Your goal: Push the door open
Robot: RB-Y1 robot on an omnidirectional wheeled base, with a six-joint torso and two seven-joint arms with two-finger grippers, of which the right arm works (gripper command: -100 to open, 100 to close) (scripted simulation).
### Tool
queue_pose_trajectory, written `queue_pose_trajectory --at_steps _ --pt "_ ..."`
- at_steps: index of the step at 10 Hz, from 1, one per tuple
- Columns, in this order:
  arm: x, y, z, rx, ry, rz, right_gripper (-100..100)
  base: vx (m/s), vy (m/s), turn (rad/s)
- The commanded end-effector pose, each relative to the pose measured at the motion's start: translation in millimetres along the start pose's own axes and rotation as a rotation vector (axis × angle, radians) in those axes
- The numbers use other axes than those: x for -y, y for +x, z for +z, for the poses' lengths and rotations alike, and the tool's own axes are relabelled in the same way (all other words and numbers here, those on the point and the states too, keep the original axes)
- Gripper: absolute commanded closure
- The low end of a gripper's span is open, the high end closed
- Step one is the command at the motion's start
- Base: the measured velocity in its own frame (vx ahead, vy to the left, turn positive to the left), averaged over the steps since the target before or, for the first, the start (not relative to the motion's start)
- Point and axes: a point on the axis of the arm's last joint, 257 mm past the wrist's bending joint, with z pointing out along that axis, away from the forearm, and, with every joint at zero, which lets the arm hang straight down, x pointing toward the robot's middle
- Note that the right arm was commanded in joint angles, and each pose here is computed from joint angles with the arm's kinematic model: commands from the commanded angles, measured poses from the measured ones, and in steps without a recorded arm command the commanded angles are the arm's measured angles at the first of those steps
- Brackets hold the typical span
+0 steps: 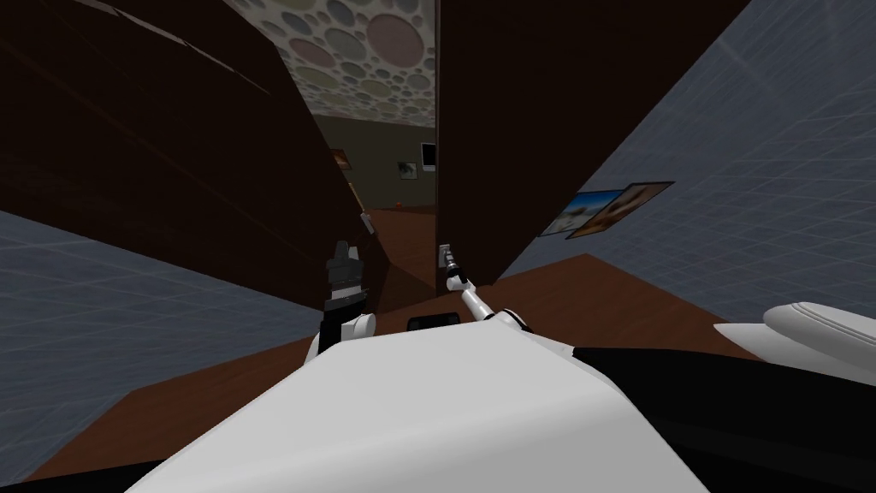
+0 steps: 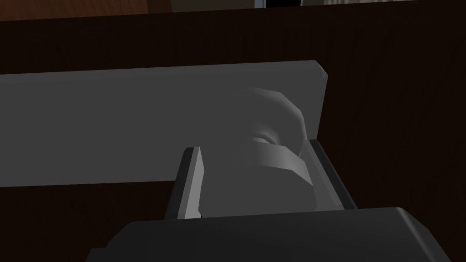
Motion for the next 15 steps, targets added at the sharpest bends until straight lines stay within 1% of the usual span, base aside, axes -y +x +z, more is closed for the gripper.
queue_pose_trajectory --at_steps 1,3,4,5,8,10,12,15 --pt "-7.6 -19.6 3.0 0.03 -0.018 -0.011 100 0.175 0.089 -0.028" --pt "-7.8 -36.8 4.1 0.058 -0.018 -0.018 100 0.215 0.081 -0.06" --pt "-7.9 -41.2 4.3 0.065 -0.018 -0.019 100 0.158 0.093 -0.037" --pt "-8.2 -50.2 4.7 0.081 -0.018 -0.022 100 0.151 0.113 -0.063" --pt "-8.8 -68.0 5.3 0.112 -0.018 -0.025 100 0.128 0.107 -0.054" --pt "-9.4 -85.1 5.5 0.144 -0.018 -0.026 100 0.145 0.12 -0.081" --pt "-9.7 -93.2 5.4 0.16 -0.018 -0.025 100 0.154 0.096 -0.06" --pt "-10.1 -115.0 4.6 0.206 -0.017 -0.019 100 0.169 0.131 -0.082"
